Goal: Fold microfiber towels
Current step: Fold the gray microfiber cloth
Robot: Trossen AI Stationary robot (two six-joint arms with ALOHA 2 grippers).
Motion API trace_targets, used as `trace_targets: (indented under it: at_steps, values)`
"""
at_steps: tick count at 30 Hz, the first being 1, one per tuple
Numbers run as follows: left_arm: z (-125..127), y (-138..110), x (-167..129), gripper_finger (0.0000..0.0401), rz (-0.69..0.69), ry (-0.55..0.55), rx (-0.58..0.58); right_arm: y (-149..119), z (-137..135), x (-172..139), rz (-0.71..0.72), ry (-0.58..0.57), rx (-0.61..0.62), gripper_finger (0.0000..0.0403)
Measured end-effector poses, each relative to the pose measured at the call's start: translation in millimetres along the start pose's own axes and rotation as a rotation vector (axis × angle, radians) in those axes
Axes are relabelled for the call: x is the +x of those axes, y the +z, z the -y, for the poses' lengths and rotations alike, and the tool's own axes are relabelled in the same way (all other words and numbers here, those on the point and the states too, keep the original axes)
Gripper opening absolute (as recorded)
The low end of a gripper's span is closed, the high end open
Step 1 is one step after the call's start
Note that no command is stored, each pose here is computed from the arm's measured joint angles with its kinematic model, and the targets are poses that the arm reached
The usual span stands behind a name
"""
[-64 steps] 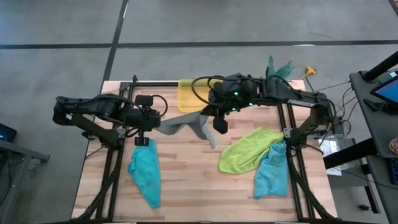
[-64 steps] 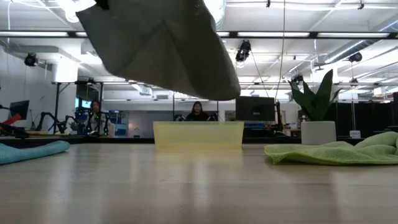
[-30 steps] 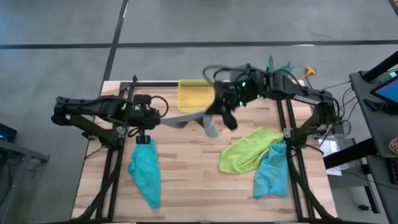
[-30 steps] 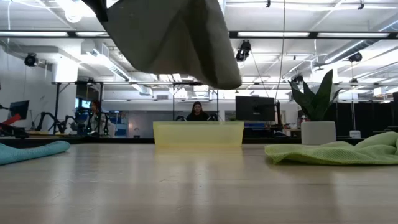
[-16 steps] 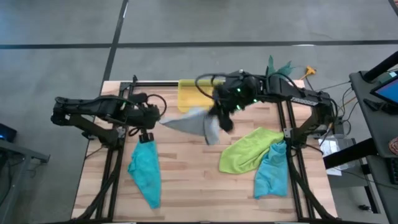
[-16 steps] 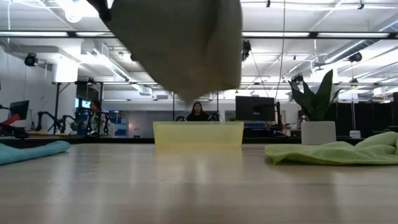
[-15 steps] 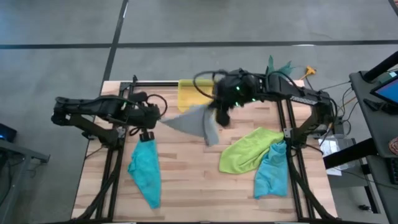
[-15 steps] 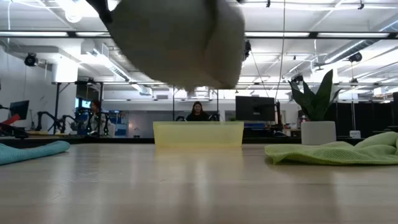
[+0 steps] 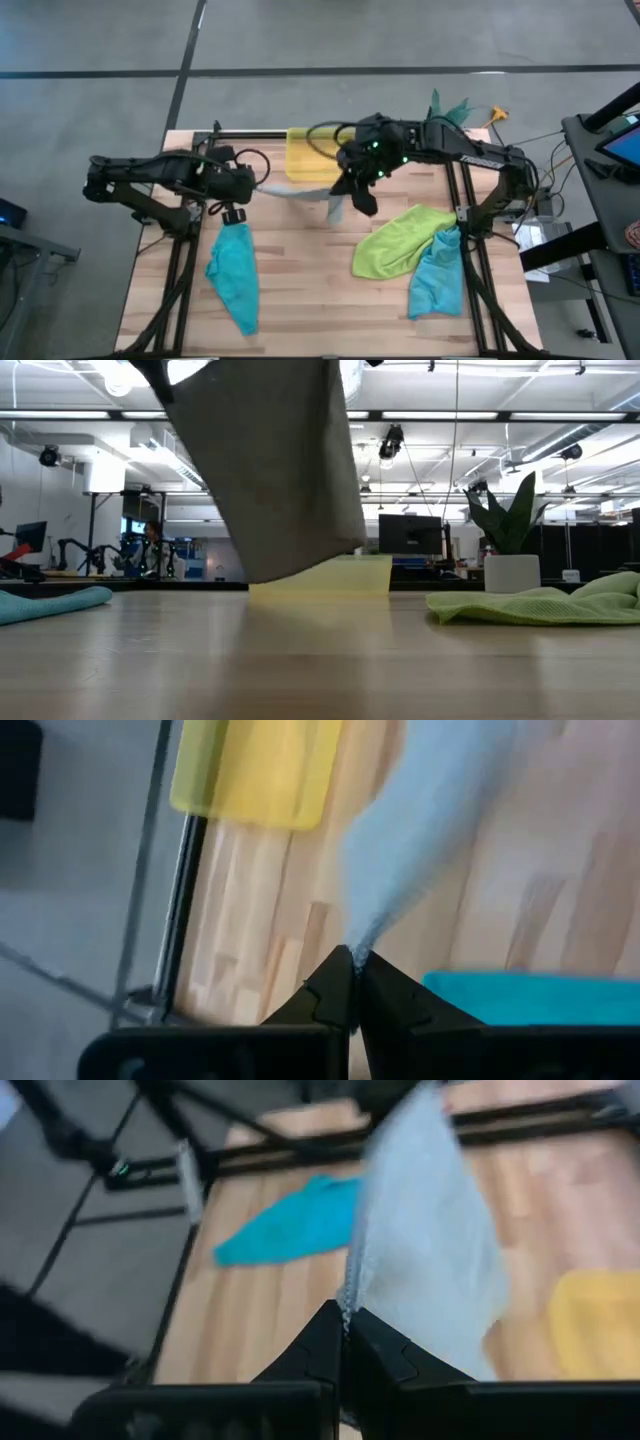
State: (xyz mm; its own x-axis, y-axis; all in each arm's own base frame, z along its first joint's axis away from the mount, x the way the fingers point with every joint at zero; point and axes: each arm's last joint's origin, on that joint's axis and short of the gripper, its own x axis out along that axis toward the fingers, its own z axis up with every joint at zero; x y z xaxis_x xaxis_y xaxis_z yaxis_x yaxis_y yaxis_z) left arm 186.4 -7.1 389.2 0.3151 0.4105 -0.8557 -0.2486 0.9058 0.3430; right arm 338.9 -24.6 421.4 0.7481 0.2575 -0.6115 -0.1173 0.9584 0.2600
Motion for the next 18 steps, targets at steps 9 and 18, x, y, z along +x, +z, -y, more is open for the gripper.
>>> trace_targets:
  at_steps: [9,18]
  values:
    - [-13.3,-10.2,-19.5,0.0000,0.061,0.022,-0.032,-18.5,13.9,31.9,-0.217,-0.126,0.076,0.0008]
    - [-13.5,-13.3,-18.7,0.0000,0.053,0.014,0.020,-15.7,17.8,32.1,-0.188,-0.258,0.023,0.0008]
